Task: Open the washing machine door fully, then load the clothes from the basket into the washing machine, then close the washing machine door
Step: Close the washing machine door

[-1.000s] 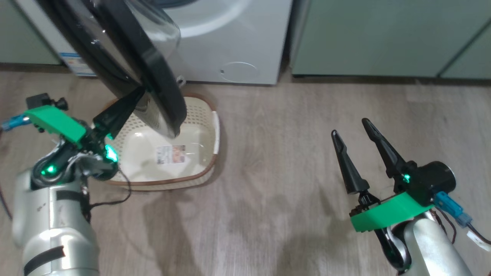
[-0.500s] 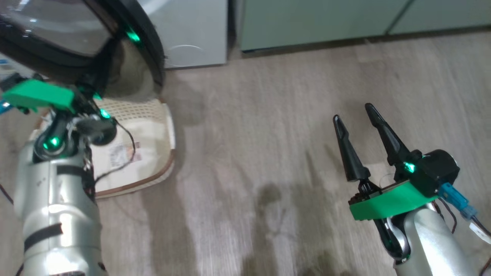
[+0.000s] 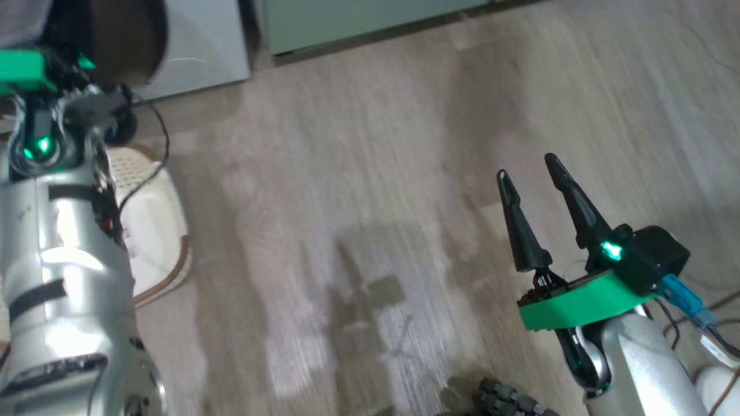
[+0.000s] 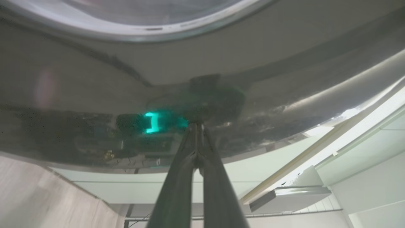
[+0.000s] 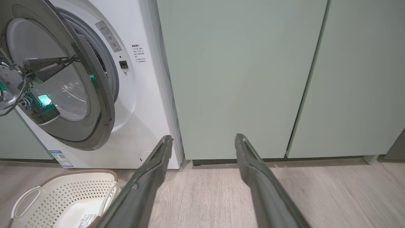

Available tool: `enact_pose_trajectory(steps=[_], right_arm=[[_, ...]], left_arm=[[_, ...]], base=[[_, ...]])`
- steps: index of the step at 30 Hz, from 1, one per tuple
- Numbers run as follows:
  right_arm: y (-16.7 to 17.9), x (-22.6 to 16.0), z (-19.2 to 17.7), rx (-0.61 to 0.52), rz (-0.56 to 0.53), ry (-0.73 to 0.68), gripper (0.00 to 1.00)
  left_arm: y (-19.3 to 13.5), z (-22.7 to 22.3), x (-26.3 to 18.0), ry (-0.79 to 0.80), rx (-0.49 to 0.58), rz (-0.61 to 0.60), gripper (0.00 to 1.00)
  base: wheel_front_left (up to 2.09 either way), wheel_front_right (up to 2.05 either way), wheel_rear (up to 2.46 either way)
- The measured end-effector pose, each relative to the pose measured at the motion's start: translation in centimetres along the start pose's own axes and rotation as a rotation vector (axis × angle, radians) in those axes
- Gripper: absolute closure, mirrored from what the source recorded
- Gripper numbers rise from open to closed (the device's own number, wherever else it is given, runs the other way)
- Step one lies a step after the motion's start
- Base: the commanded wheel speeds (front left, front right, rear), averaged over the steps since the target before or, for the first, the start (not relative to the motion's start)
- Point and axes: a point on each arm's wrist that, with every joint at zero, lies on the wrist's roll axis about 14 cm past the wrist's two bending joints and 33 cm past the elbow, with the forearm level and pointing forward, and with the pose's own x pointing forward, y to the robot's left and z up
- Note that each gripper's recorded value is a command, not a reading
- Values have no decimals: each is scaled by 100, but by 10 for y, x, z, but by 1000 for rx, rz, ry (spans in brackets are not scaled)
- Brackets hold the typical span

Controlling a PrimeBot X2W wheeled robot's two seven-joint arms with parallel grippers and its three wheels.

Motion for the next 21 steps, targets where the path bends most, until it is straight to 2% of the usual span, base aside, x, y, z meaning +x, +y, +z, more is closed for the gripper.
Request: enact_pose_trajectory(steps=[6,10,21], right_arm=[[-21,-10,1,-15,-74,11,0],[-31,-15,5,-26,-108,8,0],[-40,-24,14,-6,-141,-17,0]], left_arm=[[-2,-12,38,-85,-57,-11,100],[-9,-14,54,-120,-51,-27,100],[-11,-23,55,-107,2,-12,100]], base=[[0,0,0],[0,0,0],[0,0,0]])
